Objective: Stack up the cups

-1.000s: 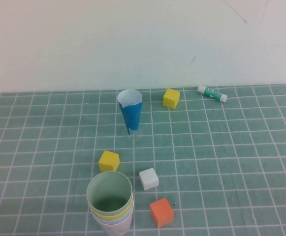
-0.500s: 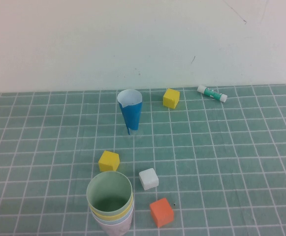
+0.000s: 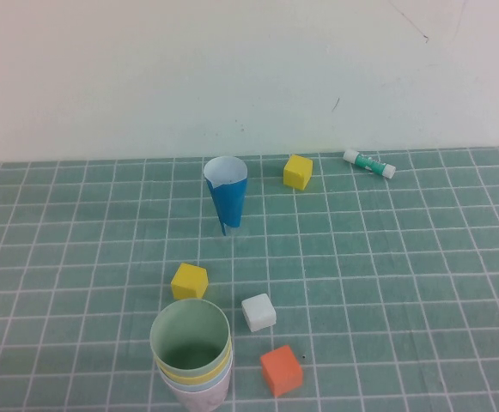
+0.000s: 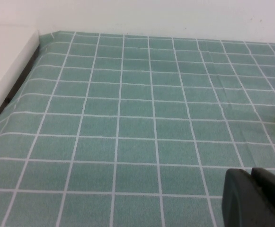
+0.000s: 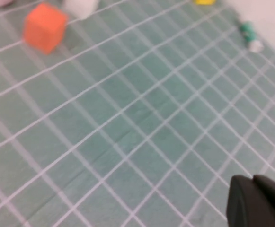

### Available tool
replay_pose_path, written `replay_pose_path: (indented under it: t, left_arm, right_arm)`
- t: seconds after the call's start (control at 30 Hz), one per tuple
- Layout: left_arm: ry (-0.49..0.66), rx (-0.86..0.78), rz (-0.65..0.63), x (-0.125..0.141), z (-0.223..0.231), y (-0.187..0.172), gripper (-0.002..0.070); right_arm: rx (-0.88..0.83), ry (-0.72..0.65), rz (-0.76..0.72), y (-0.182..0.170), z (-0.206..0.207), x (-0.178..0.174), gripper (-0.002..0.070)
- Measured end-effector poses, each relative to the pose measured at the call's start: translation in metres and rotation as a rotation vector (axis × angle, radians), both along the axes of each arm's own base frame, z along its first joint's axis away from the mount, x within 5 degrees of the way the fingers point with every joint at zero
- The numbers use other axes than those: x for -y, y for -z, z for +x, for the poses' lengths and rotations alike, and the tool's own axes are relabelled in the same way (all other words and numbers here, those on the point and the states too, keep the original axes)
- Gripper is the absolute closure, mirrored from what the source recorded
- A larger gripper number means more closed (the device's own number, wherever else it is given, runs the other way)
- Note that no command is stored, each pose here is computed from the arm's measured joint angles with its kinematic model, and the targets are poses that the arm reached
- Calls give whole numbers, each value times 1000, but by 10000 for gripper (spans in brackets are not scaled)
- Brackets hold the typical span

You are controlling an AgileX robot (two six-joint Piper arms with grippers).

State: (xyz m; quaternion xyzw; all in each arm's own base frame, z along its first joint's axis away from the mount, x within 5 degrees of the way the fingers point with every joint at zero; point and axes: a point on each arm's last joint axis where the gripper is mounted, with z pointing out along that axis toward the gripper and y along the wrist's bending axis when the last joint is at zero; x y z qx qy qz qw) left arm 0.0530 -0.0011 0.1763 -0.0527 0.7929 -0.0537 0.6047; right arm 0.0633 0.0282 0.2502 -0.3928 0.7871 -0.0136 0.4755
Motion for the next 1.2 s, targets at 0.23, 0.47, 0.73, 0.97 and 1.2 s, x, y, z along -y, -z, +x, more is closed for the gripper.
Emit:
replay_pose_path:
  t: [0.23, 0.47, 0.73, 0.97, 1.2]
  left_arm:
    - [-1, -1, -2, 0, 0, 0, 676]
    - [0, -1, -8, 0, 0, 0, 676]
    - [0, -3, -8, 0, 0, 0, 676]
    - [0, -3, -9, 0, 0, 0, 676]
    - [0, -3, -7, 0, 0, 0, 676]
  right_arm:
    - [143, 340, 138, -3, -17, 25, 678]
    - [228, 538, 120, 36, -22, 33, 678]
    - [192, 541, 128, 81, -14, 32, 678]
    - [214, 541, 154, 80, -13, 31, 678]
    - [220, 541, 160, 80, -12, 31, 678]
